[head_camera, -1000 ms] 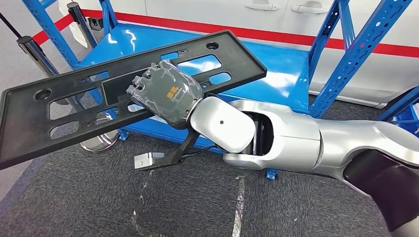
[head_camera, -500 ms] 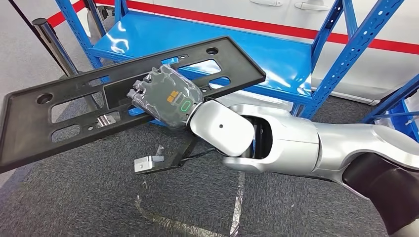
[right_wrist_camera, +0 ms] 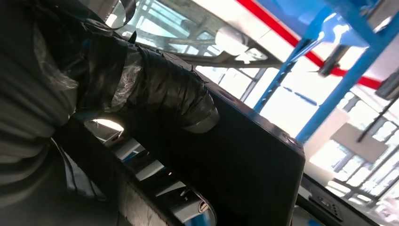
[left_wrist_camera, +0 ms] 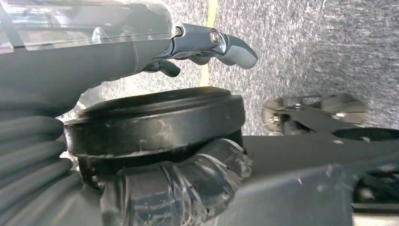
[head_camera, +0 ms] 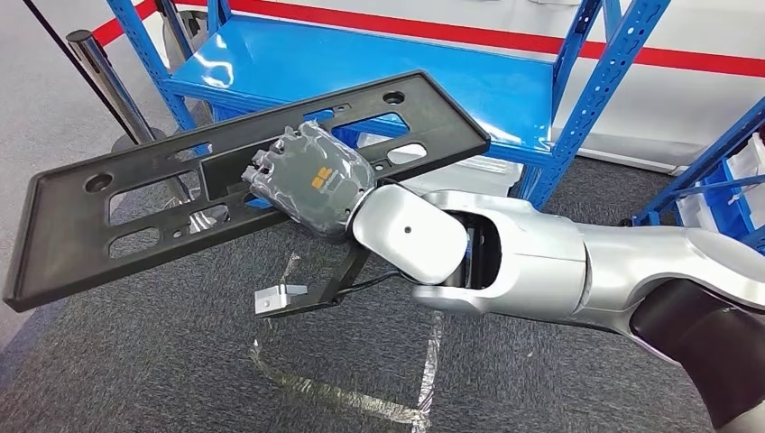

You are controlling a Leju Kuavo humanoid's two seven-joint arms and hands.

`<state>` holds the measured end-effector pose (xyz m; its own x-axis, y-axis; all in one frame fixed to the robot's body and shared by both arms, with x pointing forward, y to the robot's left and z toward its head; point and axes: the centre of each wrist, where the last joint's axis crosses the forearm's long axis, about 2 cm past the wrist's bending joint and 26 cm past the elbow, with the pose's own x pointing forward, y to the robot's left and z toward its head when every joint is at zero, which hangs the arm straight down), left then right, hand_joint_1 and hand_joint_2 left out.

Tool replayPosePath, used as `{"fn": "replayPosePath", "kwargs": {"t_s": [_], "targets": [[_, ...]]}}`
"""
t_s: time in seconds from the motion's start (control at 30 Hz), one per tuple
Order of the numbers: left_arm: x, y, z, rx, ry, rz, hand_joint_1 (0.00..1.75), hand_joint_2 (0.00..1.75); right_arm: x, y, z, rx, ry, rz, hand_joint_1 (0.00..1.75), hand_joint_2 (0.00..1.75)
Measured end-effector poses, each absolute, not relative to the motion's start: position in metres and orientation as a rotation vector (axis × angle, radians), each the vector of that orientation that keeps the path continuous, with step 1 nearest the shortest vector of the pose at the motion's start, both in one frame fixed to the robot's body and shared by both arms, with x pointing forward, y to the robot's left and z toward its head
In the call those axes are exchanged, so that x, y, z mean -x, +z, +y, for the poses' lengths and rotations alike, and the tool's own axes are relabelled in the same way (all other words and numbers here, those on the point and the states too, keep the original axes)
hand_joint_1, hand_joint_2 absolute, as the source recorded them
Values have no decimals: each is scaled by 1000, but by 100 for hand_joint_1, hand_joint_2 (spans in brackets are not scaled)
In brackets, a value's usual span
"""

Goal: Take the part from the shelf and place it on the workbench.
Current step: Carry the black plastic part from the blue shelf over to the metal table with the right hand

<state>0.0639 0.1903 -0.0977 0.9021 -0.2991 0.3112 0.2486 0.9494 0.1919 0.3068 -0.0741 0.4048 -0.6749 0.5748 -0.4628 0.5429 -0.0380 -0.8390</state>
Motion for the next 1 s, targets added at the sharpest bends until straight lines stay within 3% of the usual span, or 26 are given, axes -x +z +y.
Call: {"fn": "replayPosePath", "kwargs": {"t_s": [1.0], "targets": [[-63,-98,191,-138,-280,-316,0,175,-311,396,-76,1282,1870,-2110,175,175]]}}
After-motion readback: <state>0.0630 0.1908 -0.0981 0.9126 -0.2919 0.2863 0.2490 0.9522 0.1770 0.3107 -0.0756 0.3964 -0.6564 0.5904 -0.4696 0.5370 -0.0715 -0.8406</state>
